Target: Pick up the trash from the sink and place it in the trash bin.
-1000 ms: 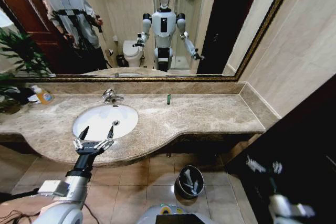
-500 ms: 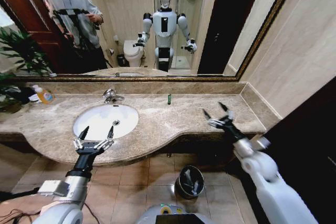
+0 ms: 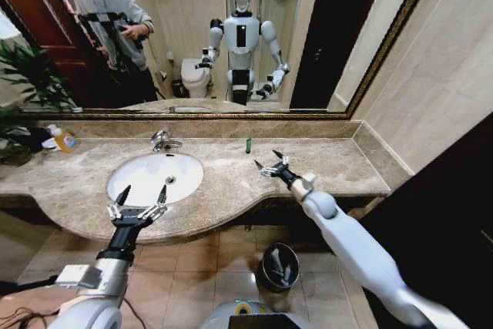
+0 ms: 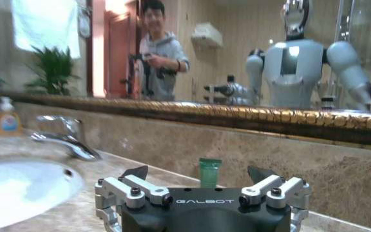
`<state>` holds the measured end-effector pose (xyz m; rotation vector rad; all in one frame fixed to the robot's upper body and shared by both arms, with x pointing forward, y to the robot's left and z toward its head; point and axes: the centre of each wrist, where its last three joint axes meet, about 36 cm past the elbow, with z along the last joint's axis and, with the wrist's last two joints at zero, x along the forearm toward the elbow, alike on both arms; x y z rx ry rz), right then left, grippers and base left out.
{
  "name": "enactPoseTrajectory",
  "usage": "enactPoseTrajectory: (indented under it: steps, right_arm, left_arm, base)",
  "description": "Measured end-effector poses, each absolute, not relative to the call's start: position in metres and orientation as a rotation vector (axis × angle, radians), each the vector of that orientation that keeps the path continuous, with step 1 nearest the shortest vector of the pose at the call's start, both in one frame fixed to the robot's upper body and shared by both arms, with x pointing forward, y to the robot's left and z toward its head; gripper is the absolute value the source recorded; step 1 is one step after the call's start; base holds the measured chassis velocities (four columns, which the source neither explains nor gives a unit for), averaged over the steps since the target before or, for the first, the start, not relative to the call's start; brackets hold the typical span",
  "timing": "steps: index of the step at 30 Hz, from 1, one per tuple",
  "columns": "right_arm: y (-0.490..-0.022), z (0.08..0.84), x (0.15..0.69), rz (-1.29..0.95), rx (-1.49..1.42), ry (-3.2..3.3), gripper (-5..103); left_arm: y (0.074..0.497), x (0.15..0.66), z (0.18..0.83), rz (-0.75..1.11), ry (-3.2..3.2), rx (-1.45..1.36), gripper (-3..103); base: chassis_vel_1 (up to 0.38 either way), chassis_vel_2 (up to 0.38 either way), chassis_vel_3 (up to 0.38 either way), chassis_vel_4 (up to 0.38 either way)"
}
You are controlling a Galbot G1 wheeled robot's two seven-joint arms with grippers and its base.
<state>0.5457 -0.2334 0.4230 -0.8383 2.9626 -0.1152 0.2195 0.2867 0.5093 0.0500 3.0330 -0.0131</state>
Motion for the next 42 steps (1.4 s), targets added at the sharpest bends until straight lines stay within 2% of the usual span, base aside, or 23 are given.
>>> enactPoseTrajectory:
  steps: [15,28,42]
  right_arm:
    - [-0.186,0.407,0.604,-0.195,-0.841,3.009,100]
    - [-0.201,0.404,0.62,-0.189,-0.707,3.03,100]
    - [-0.157,0.403,0.636,-0.116,-0.753,3.024,100]
  left_arm:
    - [0.287,0.219,0.509,-0.013,3.033,0.05,100]
    - [0.287,0.219,0.509,-0.013,3.033,0.05,100]
    - [0.287,0.219,0.509,-0.013,3.033,0.05,100]
  base:
    - [0.0,0.0,0.0,0.0]
    - [0.0,0.0,0.0,0.0]
    - [0.0,0.0,0.0,0.0]
